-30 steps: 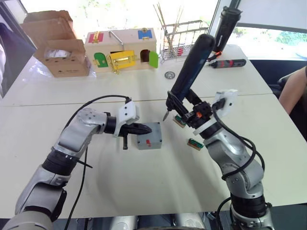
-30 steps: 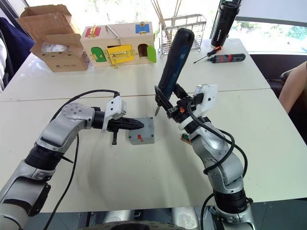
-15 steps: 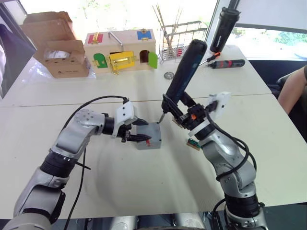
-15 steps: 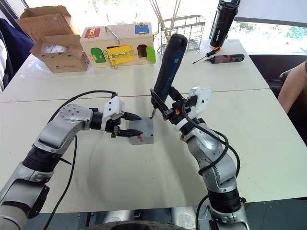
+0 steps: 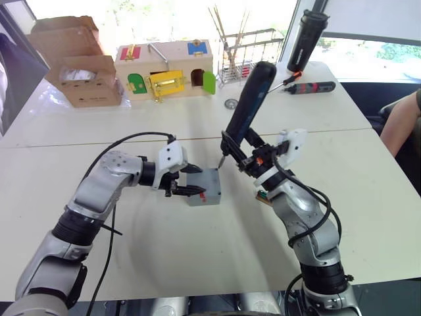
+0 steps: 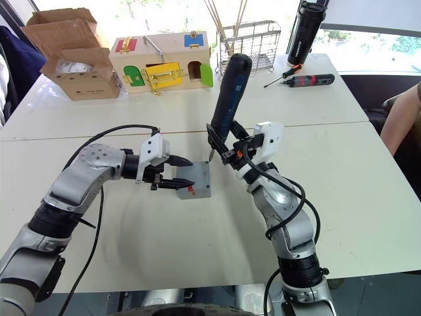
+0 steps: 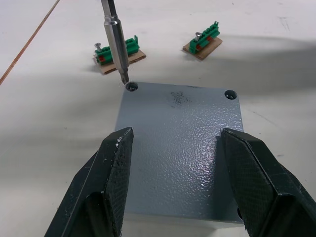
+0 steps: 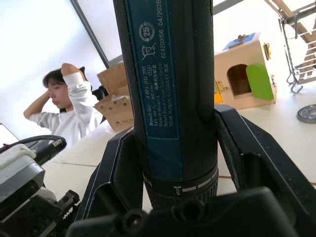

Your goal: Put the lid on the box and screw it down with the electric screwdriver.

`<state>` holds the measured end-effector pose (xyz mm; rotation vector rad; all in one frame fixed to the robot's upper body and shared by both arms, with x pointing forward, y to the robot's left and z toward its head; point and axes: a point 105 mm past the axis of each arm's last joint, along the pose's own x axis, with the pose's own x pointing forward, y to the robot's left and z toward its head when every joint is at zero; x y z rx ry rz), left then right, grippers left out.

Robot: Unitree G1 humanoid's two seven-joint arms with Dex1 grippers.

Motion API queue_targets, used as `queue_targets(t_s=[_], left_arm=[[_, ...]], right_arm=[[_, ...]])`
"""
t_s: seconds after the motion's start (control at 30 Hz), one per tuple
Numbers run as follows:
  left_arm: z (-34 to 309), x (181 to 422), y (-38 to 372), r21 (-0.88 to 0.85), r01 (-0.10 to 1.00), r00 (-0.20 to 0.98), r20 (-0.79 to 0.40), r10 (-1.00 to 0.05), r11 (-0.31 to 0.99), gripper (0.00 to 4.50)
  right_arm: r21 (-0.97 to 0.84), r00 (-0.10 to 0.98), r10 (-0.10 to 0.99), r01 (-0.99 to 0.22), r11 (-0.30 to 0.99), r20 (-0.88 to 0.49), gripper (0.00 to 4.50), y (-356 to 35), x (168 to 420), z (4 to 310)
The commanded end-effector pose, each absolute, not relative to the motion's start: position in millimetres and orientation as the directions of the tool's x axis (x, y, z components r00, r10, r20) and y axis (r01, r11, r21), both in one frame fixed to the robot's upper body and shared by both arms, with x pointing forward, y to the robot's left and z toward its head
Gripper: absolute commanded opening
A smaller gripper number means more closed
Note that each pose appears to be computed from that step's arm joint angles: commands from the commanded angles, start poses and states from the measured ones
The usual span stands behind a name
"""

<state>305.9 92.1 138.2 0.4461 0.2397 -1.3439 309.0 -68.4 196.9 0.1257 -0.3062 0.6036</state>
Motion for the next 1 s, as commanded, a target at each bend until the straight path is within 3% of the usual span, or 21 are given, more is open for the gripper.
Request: queue_targets(t_s=[0.03, 0.2, 1.0], left_arm=[[116.2, 303.0, 99.0, 0.122, 0.978, 0.208, -0.491, -0.846, 0.170, 2.83], [115.3, 302.7, 97.5, 0.122, 0.979, 0.204, -0.490, -0.847, 0.165, 2.83], [116.2, 303.9, 96.2, 0.127, 0.977, 0.212, -0.486, -0.848, 0.172, 2.83]], right_arm=[[-0.016, 0.725, 0.532, -0.585, 0.811, 0.438, 1.89, -66.7, 298.0, 229.7], [-0.023, 0.711, 0.537, -0.593, 0.805, 0.454, 1.89, -66.4, 291.5, 238.3], [0.006, 0.735, 0.553, -0.604, 0.797, 0.393, 1.89, -59.9, 296.9, 213.6]])
